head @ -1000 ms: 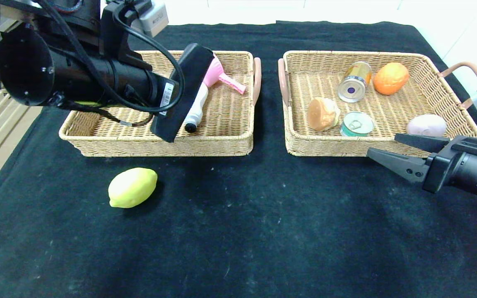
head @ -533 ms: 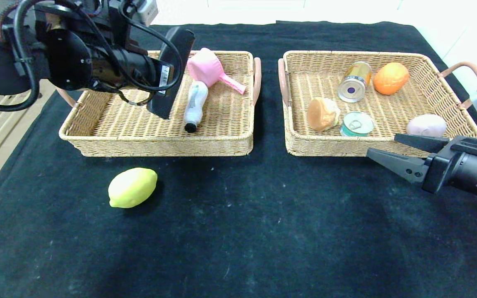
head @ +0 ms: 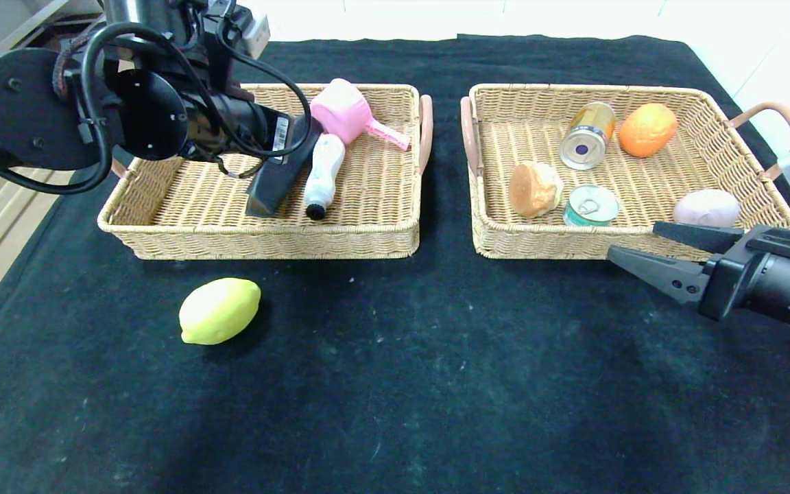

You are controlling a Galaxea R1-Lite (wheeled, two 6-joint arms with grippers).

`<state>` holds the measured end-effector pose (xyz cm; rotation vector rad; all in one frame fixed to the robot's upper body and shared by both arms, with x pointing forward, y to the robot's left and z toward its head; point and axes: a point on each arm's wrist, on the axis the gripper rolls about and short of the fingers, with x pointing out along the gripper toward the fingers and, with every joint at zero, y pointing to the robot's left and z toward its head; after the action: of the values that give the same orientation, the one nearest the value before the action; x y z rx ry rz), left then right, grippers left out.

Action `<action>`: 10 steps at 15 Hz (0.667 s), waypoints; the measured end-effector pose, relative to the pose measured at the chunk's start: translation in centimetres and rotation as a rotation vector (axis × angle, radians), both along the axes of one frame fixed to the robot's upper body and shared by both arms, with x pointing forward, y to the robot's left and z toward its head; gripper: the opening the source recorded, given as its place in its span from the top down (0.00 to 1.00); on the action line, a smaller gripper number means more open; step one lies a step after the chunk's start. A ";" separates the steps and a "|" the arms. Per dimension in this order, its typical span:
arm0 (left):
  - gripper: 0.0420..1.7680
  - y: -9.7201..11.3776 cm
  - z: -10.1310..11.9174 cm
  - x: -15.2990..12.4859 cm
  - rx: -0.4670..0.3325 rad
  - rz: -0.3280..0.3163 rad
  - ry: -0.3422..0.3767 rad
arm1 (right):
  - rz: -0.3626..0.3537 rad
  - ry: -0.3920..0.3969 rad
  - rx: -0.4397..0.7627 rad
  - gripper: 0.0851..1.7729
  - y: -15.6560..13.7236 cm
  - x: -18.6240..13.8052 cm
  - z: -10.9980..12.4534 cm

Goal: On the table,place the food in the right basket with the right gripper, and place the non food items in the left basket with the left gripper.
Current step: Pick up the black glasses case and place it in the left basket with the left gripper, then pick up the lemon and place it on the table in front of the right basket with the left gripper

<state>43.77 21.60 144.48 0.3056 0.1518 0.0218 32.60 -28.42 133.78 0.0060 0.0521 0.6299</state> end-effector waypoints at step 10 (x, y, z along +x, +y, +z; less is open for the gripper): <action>0.17 0.8 0.0 -3.4 -0.067 0.017 0.134 | -0.001 0.006 -0.001 0.04 0.0 0.1 -0.1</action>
<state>40.37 22.42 144.51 0.2386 0.2872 0.0126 32.68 -28.41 133.64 0.0067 0.0579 0.6290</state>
